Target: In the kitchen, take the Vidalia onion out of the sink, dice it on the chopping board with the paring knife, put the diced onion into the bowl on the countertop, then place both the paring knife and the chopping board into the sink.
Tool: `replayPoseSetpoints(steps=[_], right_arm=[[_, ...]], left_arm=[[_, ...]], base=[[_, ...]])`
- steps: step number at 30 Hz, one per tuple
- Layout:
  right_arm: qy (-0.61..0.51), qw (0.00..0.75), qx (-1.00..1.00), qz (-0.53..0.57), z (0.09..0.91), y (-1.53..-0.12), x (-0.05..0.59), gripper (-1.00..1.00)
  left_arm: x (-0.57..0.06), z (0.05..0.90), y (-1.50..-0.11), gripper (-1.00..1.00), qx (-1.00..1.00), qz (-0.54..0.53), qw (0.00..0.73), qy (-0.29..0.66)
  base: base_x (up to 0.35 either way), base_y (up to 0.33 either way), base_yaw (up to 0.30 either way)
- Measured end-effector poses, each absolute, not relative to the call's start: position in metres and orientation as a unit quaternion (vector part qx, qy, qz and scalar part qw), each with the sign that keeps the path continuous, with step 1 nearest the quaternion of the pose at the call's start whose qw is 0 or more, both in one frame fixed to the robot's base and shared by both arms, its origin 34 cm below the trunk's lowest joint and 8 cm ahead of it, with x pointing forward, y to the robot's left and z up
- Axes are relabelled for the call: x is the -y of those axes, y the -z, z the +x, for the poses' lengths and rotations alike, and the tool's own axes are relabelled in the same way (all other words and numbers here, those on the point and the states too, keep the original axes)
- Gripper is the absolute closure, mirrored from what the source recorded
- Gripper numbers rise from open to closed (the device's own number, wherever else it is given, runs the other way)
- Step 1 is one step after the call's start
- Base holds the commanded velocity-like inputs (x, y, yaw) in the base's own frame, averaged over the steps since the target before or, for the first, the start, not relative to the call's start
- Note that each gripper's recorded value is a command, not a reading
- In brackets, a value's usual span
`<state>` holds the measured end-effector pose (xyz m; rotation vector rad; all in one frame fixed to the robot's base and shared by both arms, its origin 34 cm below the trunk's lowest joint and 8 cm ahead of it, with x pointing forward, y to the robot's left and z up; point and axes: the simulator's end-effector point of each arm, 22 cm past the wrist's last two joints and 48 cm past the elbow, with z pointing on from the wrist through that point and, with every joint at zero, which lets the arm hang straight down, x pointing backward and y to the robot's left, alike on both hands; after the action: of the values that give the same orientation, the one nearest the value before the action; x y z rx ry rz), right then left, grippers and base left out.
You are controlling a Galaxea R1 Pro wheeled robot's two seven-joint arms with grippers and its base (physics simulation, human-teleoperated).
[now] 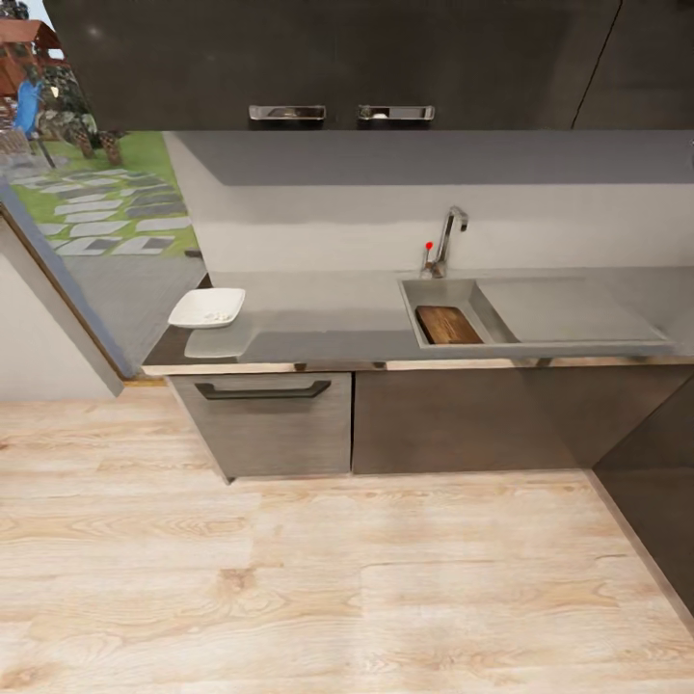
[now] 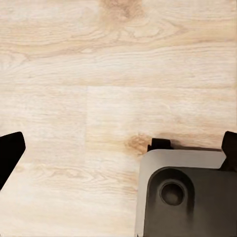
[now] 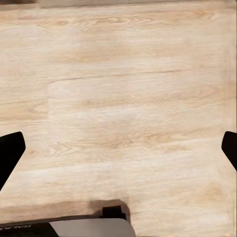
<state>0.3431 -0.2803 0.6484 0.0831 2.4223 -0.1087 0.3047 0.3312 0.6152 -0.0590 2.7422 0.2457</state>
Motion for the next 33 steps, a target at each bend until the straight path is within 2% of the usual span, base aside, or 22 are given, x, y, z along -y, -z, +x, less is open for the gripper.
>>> replayPoseSetpoints(steps=[33], right_arm=[[0.046, 0.378, -0.924, 0.04, 0.362, -0.663, 0.286, -1.0]], left_arm=[[-0.332, 0.323, -0.626, -1.0, -0.971, -0.023, 0.219, -0.088]], base=[[0.0, 0.0, -0.002]])
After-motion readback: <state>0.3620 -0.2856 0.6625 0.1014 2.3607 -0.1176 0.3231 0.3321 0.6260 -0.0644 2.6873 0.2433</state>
